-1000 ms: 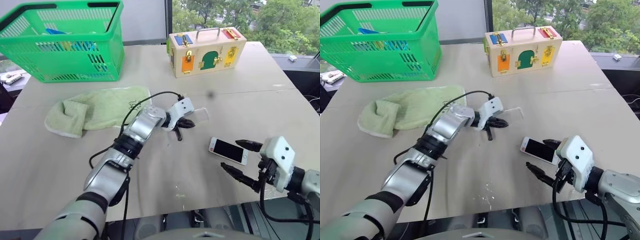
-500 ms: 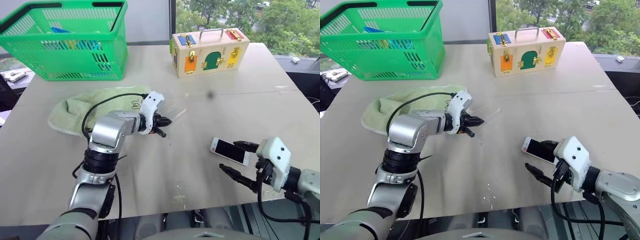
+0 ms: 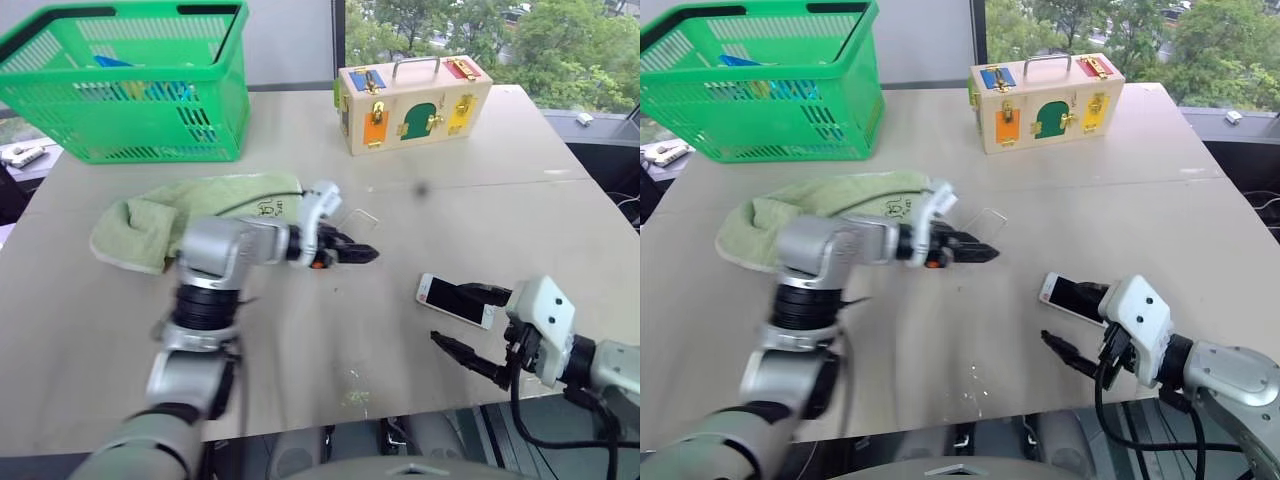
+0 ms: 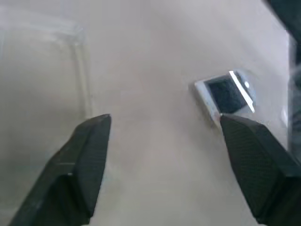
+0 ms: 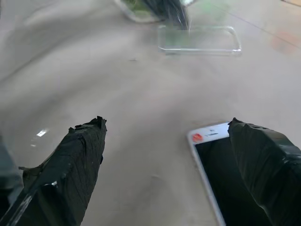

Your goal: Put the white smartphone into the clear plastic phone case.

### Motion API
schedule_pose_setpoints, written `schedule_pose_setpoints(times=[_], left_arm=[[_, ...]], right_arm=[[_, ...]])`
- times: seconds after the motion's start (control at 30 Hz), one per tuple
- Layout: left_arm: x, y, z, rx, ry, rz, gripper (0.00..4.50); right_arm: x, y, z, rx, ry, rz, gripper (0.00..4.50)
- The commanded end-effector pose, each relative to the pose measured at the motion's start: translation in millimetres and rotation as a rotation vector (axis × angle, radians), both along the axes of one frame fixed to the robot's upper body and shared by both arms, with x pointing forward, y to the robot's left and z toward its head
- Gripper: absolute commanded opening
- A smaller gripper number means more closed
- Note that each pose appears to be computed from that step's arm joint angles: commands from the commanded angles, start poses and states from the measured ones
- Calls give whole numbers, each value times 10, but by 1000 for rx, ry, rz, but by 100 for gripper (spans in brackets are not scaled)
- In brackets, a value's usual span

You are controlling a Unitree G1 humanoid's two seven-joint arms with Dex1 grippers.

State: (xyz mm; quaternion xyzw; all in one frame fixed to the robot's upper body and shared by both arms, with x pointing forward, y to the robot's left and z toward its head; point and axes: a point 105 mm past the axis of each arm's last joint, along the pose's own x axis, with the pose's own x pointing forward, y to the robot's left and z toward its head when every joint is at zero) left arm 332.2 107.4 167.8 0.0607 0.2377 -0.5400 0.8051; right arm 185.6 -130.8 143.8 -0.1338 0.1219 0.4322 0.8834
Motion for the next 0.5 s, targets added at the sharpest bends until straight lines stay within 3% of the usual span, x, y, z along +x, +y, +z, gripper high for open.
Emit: schedule_pose_setpoints(times=[0.03, 0.33, 0.5], left_arm=[[52, 101, 126, 56, -200, -329, 360], [260, 159, -291, 301, -364, -636, 360], [328, 5, -409, 328, -394, -676, 360]], right_arm=[[-22, 70, 89, 11, -54, 15, 450], [-66, 76, 117, 4, -89, 29, 450], [-112, 75, 207, 30, -155, 38, 450]])
